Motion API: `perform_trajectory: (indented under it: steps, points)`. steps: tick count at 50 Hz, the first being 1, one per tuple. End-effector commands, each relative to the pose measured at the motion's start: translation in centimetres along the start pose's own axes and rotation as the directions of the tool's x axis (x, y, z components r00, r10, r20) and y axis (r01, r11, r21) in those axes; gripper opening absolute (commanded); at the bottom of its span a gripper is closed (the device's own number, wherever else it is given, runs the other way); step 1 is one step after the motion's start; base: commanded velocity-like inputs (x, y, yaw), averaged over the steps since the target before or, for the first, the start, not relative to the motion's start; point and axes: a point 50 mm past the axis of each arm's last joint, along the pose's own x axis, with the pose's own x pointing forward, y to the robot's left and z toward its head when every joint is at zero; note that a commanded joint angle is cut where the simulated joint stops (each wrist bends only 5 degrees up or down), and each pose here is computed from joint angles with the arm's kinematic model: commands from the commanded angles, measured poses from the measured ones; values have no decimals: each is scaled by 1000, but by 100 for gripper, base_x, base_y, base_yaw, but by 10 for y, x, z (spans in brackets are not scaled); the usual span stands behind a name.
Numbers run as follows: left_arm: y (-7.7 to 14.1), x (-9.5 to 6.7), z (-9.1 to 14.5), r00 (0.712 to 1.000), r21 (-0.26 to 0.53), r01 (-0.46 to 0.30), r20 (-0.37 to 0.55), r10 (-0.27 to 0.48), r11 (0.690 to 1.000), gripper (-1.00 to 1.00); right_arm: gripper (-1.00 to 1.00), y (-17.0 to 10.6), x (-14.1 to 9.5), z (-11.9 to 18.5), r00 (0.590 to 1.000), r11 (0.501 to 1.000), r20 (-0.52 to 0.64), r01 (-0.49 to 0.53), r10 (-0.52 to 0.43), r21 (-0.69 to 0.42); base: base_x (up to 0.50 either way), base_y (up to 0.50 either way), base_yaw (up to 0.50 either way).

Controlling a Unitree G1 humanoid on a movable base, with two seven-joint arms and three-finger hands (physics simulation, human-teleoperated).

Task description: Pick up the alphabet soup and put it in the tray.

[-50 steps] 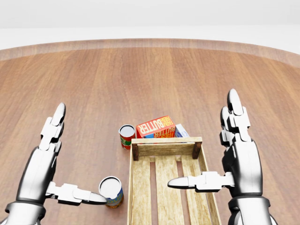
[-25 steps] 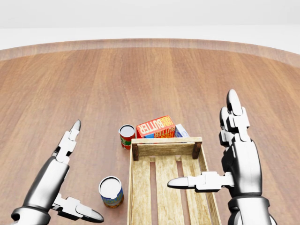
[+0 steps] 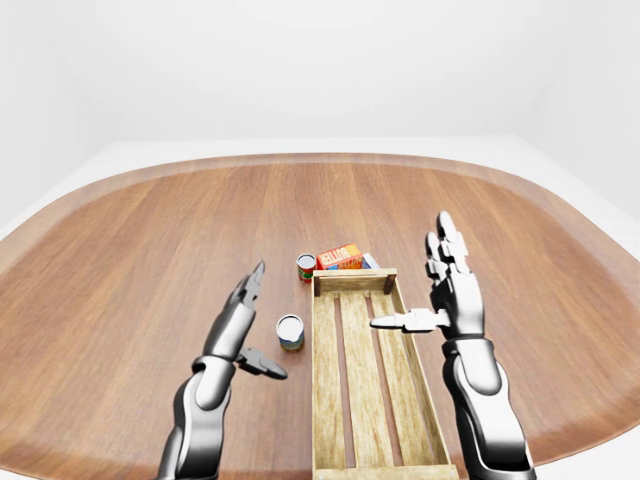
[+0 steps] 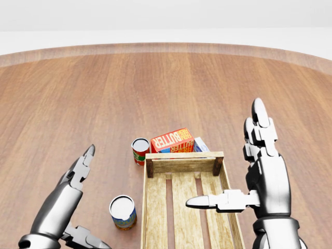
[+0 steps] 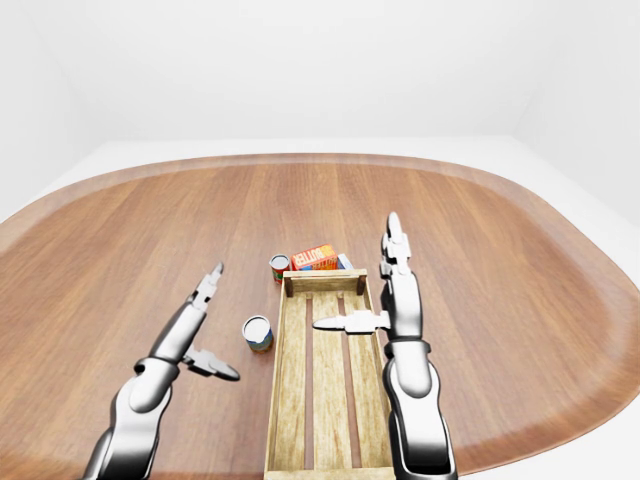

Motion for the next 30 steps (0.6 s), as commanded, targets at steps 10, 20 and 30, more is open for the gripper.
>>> perform_trajectory:
  steps: [10,20,30]
  points:
    - [-16,4,-13,998,-33,37,-54,-38,999,100,100,0,0,1,1000,1000,4,-1,1,0,0,0,0]
    - [-17,9,-22,995,-45,22,-93,-26,999,100,100,0,0,1,1000,1000,5,-2,2,1,0,0,0]
    - [-11,16,-21,995,-85,3,-100,-12,996,100,100,1,0,3,1000,1000,11,-5,5,-1,0,0,0]
